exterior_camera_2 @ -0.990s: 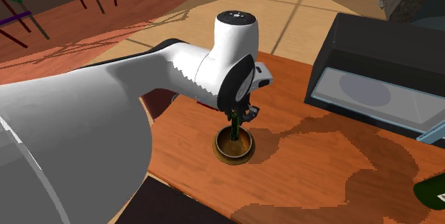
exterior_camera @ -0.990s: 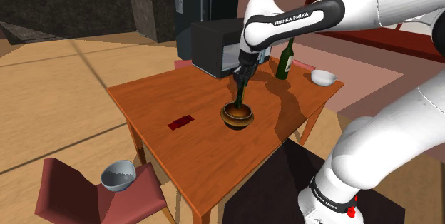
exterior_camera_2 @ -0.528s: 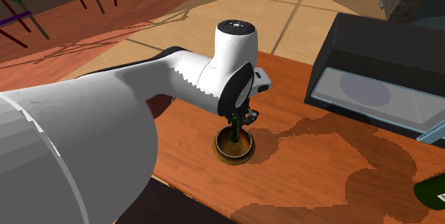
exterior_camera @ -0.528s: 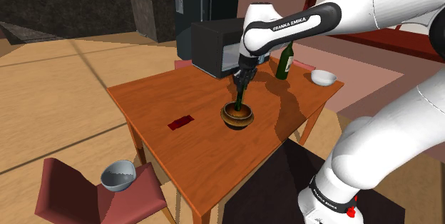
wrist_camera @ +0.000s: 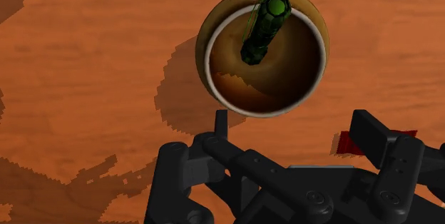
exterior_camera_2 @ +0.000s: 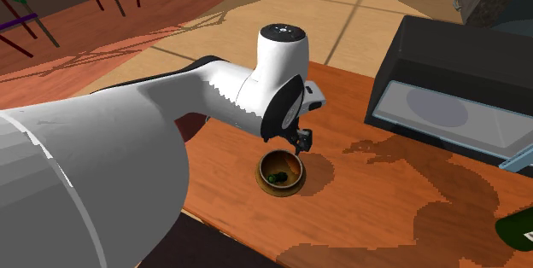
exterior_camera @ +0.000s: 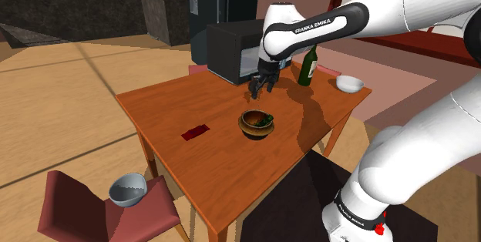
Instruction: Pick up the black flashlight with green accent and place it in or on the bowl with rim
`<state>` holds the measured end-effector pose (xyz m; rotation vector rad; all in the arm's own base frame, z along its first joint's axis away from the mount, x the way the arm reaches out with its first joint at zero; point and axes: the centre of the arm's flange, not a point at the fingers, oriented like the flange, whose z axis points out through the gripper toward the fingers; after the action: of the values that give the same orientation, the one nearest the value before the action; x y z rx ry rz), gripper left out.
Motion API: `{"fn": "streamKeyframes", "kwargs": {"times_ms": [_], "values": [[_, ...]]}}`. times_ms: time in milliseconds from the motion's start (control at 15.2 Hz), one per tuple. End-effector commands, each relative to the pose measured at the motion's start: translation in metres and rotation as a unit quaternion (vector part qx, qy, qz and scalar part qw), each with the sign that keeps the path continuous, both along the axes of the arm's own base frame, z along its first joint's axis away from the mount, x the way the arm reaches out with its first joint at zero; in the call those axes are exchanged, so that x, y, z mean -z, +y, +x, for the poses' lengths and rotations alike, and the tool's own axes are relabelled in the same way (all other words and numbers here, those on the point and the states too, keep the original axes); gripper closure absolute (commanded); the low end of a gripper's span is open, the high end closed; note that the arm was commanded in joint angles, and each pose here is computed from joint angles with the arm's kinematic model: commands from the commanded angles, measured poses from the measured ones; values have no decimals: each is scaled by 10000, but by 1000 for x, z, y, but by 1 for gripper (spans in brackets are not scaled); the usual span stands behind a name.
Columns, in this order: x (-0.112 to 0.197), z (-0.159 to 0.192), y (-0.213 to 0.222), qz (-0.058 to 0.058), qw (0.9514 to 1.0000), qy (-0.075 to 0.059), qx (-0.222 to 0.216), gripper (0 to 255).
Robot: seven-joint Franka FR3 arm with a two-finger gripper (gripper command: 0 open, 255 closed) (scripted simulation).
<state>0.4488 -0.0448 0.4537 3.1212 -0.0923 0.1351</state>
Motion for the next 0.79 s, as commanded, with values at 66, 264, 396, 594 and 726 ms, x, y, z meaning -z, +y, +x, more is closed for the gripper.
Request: {"fn": "streamKeyframes", "kwargs": {"times_ms": [66, 264, 396, 594, 726], "values": [[-26, -2, 0, 0, 10000, 0, 0, 0], [-50, -4, 1, 0, 10000, 0, 0, 0], [-50, -4, 1, 0, 10000, 0, 0, 0], [-50, -4, 1, 0, 10000, 0, 0, 0], [-50, -4, 1, 0, 10000, 0, 0, 0]]}}
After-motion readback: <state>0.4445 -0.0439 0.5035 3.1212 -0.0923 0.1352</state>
